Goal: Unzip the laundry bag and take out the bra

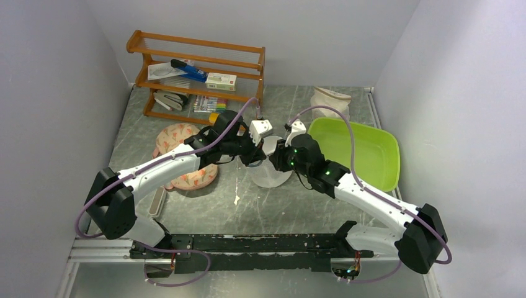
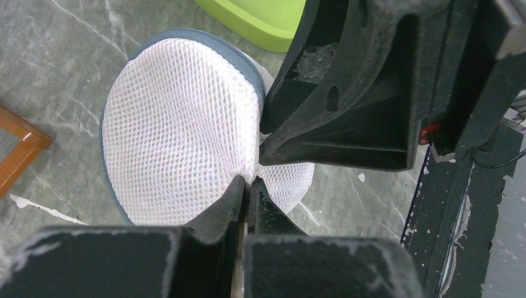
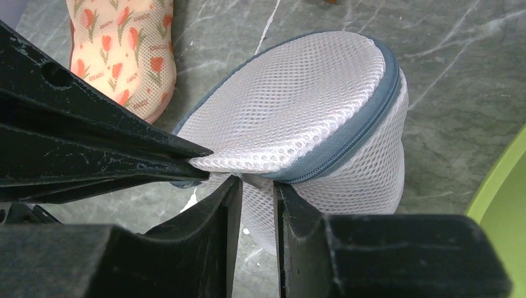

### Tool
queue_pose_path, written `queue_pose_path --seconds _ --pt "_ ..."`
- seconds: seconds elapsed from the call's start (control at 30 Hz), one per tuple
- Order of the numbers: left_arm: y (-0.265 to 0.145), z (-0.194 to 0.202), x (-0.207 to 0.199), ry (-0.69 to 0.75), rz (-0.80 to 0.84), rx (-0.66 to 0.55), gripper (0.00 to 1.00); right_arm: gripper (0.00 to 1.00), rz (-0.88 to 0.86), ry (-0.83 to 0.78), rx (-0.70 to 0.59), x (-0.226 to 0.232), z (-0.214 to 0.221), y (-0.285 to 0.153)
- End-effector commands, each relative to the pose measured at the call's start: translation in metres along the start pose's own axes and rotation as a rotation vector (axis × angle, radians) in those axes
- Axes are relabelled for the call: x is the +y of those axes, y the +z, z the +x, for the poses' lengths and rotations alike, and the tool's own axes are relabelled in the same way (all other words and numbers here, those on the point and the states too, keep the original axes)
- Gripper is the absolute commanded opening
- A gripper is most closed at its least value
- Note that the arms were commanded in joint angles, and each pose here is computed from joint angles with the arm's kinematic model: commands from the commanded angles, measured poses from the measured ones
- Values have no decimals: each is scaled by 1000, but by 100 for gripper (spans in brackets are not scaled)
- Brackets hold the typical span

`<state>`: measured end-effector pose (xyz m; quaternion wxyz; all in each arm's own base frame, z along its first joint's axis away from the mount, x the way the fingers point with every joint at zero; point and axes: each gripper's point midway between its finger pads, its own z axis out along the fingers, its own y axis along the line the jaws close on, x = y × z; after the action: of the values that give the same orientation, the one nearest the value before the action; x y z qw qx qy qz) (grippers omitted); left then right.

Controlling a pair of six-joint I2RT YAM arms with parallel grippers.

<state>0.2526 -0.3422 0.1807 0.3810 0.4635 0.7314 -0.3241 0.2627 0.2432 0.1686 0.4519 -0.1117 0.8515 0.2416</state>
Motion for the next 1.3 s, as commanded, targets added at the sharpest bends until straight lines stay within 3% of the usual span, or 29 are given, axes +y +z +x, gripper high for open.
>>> queue_pose_path --seconds 0.0,0.33,0.63,1.07,1.27 --pt "-3 -13 -12 -5 58 -31 7 25 -19 -46 -49 2 -12 0" --pt "-2 -11 -11 -9 55 -27 7 27 -126 -101 -36 20 -10 2" --pt "-1 -9 -10 -9 52 -18 7 0 -25 -75 -45 1 -9 1" --pt "-8 -5 5 45 -42 -8 7 0 181 -100 -81 -45 -25 -9" --pt "-10 -2 13 62 -85 1 7 0 150 -40 -78 -77 -36 -8"
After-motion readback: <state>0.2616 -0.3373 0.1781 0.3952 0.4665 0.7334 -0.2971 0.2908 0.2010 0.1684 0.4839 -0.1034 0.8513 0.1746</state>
